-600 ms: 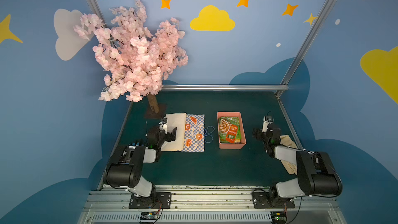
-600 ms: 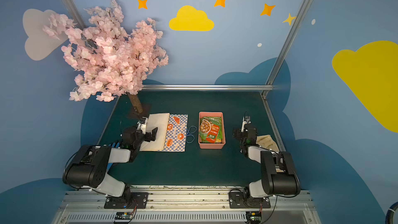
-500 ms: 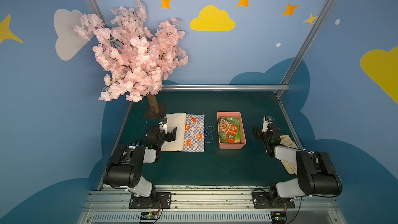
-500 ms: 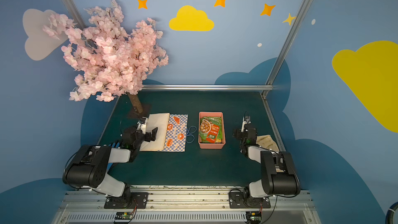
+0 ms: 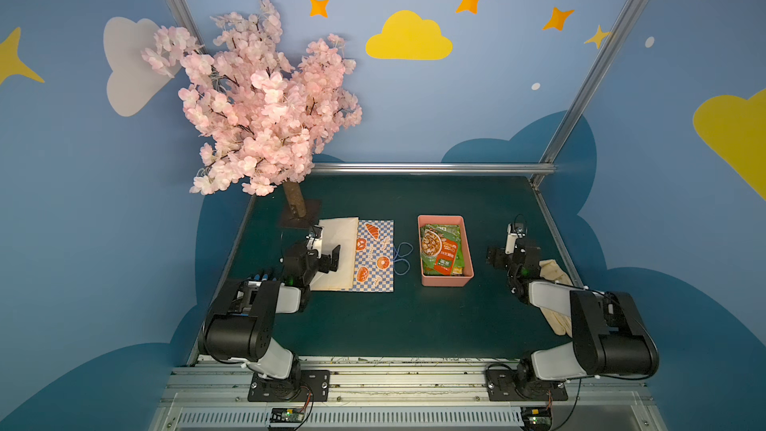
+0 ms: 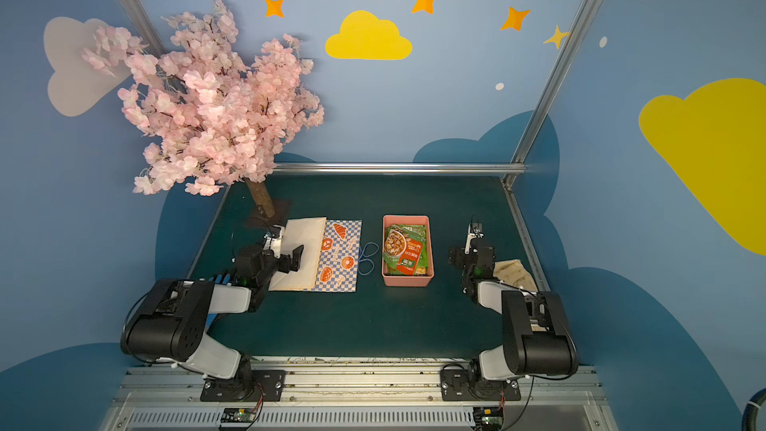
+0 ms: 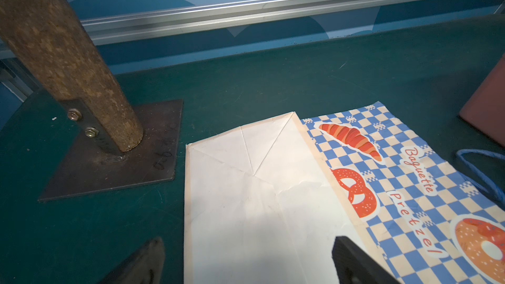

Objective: Place the condiment packets inside the bag
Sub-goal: Pick up the paper bag from the center of the board.

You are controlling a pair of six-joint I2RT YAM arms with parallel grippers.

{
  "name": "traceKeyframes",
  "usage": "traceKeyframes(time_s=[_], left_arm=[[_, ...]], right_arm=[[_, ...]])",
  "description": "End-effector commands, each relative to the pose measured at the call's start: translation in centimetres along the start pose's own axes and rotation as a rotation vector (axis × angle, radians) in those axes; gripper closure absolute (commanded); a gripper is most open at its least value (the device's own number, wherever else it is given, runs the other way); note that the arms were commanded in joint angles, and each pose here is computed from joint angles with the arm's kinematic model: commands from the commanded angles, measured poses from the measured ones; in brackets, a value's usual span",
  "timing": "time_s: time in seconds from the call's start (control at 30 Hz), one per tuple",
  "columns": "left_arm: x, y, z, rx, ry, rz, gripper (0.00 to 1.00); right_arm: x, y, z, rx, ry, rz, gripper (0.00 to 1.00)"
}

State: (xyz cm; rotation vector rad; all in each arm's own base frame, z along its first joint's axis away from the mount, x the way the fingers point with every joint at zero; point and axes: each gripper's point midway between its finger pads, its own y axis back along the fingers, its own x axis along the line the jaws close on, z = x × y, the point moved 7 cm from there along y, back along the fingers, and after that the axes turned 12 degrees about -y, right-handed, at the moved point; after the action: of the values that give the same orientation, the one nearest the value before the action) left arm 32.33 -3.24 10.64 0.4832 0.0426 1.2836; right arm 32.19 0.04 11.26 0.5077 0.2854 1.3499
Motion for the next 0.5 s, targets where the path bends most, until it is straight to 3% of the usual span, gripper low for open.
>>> traceKeyframes(time_s=[0.0, 0.17, 0.27, 0.37, 0.47], left_arm=[[0.1, 0.6, 1.9, -0.055, -0.021, -0.02, 0.0], [0.3, 2.2, 6.3, 0.033, -0.086, -0.148, 0.0], [-0.4, 3.3, 7.9, 0.129, -0.091, -0.299, 0.0], [-1.2, 4.2, 8.8, 0.181, -0.085, -0.41, 0.0], [-2.6, 5.0, 8.9, 0.238, -0.124, -0.495, 0.0]], right_arm=[[0.0, 1.8, 3.7, -0.124, -0.028, -0.118, 0.02], [2.0, 8.1, 9.1, -0.149, -0.126, -0.03, 0.02], [3.2, 10.4, 11.7, -0.166, -0.277, 0.124, 0.02], [3.8, 11.6, 12.4, -0.14, -0.56, 0.272, 0.02], [5.7, 12.2, 12.9, -0.14, -0.603, 0.482, 0.02]])
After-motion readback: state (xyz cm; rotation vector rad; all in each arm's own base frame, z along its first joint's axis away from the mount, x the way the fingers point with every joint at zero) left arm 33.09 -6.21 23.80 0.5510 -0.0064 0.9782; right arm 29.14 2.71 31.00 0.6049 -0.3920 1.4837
